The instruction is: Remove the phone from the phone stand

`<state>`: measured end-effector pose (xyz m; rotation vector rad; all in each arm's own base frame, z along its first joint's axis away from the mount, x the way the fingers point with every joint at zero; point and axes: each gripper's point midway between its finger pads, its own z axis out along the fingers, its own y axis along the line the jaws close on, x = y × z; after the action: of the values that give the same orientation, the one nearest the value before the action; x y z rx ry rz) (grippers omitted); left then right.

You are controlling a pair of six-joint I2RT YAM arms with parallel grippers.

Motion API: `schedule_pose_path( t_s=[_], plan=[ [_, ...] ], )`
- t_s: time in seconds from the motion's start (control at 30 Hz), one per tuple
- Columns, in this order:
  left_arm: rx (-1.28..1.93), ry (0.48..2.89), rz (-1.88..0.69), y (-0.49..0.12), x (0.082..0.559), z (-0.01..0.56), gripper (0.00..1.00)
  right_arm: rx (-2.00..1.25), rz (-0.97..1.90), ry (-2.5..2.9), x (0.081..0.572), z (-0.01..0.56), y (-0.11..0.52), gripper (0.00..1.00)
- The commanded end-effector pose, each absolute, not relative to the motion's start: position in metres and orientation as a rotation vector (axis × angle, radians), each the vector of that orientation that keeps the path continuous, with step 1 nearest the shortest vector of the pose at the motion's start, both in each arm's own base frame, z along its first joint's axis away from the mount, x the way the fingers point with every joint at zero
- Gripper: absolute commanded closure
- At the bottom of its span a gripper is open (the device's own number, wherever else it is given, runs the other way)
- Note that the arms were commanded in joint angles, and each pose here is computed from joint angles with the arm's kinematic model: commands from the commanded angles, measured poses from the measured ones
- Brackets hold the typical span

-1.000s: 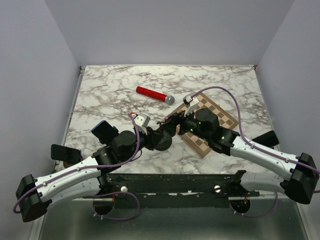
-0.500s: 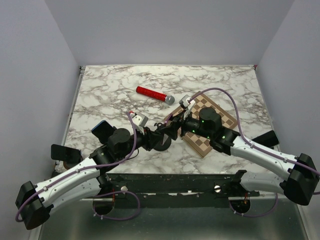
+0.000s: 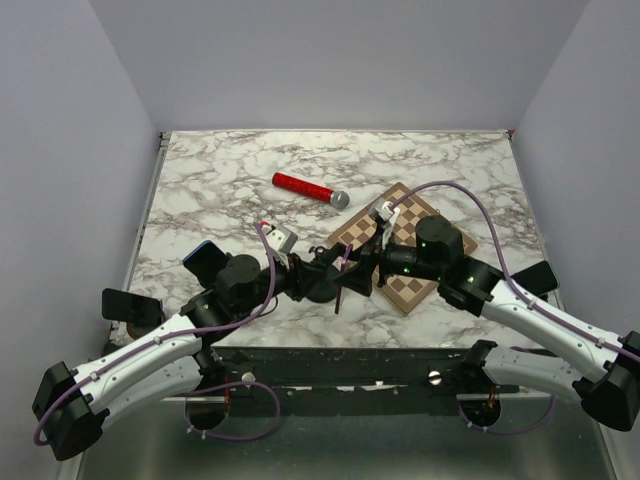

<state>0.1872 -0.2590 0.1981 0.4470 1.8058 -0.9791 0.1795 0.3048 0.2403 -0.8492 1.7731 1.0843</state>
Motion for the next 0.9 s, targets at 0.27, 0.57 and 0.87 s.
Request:
schedule_pose_path(
  t_s=[0.27,0.57,0.87],
  plan=[
    [0.478,1.958,-0.91,-0.245,0.177,0.177,0.55,-0.272,0.511,1.954,0.255,0.257,0.223,0.99],
    [0.536,1.887,-0.924,-0.24,0.169,0.226,0.11,-0.176,0.34,2.012,0.269,0.241,0.203,0.99],
    [0.538,1.779,-0.732,-0.223,0.193,0.324,0.07,-0.09,0.069,2.098,0.286,0.218,0.178,0.99]
  ],
)
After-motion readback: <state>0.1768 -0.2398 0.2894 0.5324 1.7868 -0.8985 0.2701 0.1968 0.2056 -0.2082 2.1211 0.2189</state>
